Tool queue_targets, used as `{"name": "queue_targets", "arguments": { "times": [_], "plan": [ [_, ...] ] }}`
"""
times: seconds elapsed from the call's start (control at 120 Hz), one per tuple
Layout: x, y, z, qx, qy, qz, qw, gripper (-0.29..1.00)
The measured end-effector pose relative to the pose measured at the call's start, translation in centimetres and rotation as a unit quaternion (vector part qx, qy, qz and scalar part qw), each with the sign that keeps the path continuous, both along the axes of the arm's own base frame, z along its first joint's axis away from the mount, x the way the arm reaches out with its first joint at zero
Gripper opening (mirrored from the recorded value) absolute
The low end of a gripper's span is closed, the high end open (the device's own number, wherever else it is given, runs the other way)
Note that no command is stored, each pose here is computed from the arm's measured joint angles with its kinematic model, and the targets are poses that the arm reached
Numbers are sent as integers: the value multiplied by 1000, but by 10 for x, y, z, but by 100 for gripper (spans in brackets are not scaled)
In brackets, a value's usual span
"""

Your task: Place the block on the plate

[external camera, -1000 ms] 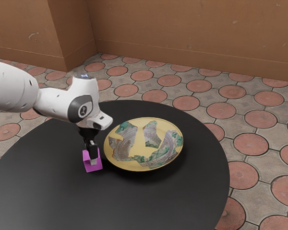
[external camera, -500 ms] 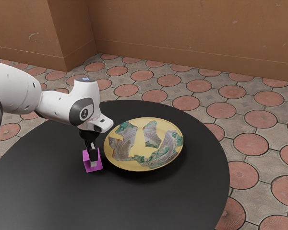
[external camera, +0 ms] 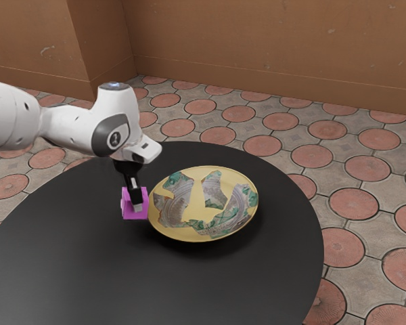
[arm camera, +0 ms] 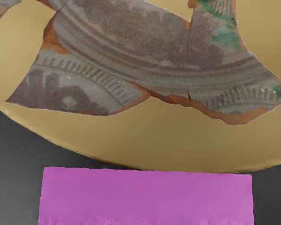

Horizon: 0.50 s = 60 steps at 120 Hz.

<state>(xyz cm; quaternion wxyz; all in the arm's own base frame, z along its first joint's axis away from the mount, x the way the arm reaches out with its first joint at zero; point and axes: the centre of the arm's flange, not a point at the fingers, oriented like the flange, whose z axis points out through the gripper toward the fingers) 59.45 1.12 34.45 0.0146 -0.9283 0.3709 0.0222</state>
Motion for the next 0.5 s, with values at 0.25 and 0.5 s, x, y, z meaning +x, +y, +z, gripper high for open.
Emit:
{"name": "queue_targets", "arguments": {
  "times": [0.25, 0.5],
  "plan": [
    [25, -66, 53, 2, -57, -59, 997, 44],
    [48, -89, 43, 5, -62, -74, 995, 45]
  ]
}}
